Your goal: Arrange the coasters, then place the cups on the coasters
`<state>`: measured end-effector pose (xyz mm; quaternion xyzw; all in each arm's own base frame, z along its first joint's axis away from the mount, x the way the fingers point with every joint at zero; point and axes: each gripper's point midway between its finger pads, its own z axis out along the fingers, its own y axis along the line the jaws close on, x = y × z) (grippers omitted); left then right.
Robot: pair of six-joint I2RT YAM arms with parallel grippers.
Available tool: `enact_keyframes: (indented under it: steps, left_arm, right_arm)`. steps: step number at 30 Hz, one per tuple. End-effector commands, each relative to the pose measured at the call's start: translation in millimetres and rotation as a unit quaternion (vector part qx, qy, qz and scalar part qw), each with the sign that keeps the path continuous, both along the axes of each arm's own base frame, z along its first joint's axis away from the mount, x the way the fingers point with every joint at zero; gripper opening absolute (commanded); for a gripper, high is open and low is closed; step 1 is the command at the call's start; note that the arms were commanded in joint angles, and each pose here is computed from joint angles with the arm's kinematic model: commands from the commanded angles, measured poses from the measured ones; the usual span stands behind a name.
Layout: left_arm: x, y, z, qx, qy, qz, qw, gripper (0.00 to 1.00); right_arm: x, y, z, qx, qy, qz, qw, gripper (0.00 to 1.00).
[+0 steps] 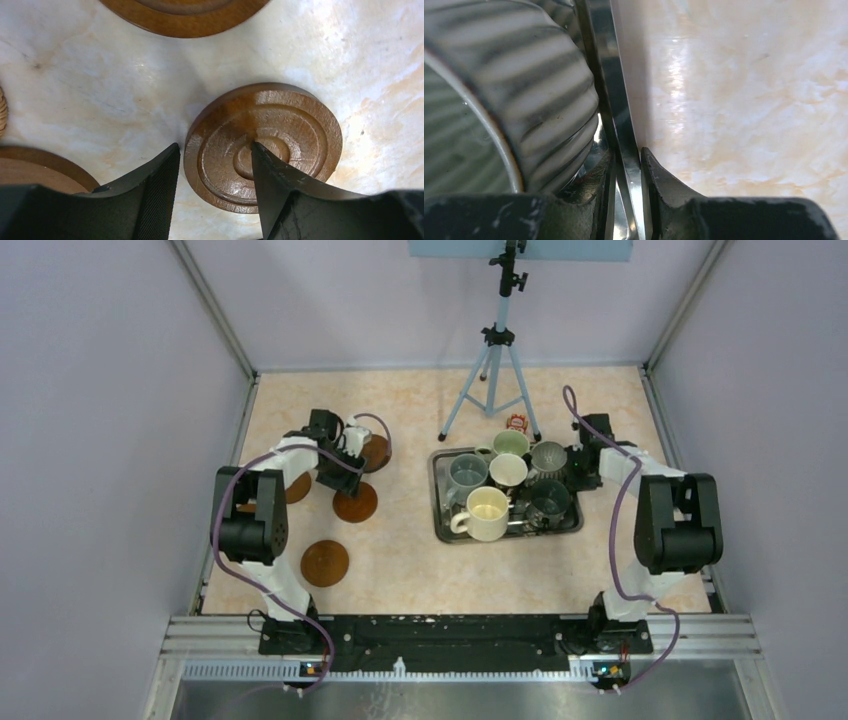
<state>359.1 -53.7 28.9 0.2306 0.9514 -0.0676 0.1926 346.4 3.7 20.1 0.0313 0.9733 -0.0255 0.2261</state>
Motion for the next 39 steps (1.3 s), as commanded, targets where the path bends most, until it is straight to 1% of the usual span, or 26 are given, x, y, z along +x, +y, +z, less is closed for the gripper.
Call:
enact_keyframes:
  steps: [1, 5, 10, 13, 17, 23, 27, 30, 33, 35, 36, 39]
  left_arm:
    - [-11.3, -23.0, 6.4, -0.027, -0.005, -0.048, 0.998, 0.60]
    - [-16.0, -46.7, -1.3, -0.038, 0.005, -0.072, 0.997, 0.59]
    - [-11.7, -83.9, -11.7, -0.046, 0.011, -0.102, 0.994, 0.56]
    - [-0.8, -104.1, -13.4, -0.047, 0.001, -0.116, 0.992, 0.55]
    - [22.9, -125.6, -12.1, -0.047, -0.016, -0.120, 0.992, 0.55]
    - [61.5, -142.5, -14.4, -0.048, -0.030, -0.107, 0.993, 0.54]
    - [78.0, -148.0, -7.1, -0.049, -0.046, -0.110, 0.992, 0.54]
    - [79.8, -153.1, 7.8, -0.069, -0.046, -0.112, 0.990, 0.58]
    - [77.0, -156.5, 37.7, -0.096, -0.056, -0.123, 0.986, 0.66]
    - [79.3, -148.7, 57.7, -0.105, -0.070, -0.115, 0.985, 0.70]
    - [81.2, -142.9, 68.8, -0.108, -0.080, -0.111, 0.985, 0.70]
    - [87.6, -115.7, 74.4, -0.099, -0.089, -0.092, 0.987, 0.70]
  right_arm:
    - [-66.0, -76.2, -25.5, -0.120, 0.129, -0.028, 0.984, 0.18]
    - [-73.6, -93.1, -24.2, -0.120, 0.133, -0.047, 0.983, 0.17]
    - [-82.8, -109.2, -21.3, -0.124, 0.137, -0.063, 0.981, 0.17]
    - [-87.4, -119.0, -19.3, -0.128, 0.138, -0.073, 0.980, 0.17]
    - [-89.2, -124.2, -18.2, -0.119, 0.135, -0.083, 0.980, 0.18]
    - [-79.1, -111.4, -11.5, -0.081, 0.107, -0.073, 0.988, 0.32]
    - [-71.6, -103.5, -0.2, -0.060, 0.082, -0.061, 0.993, 0.38]
    - [-66.7, -96.6, 11.5, -0.044, 0.062, -0.045, 0.996, 0.47]
    - [-61.6, -88.0, 29.1, -0.028, 0.031, -0.020, 0.999, 0.56]
    - [-60.4, -83.3, 39.6, -0.021, 0.014, -0.007, 1.000, 0.61]
    - [-59.2, -78.0, 44.3, -0.009, 0.005, 0.002, 1.000, 0.62]
    - [-59.4, -72.4, 54.0, 0.000, -0.009, 0.013, 1.000, 0.64]
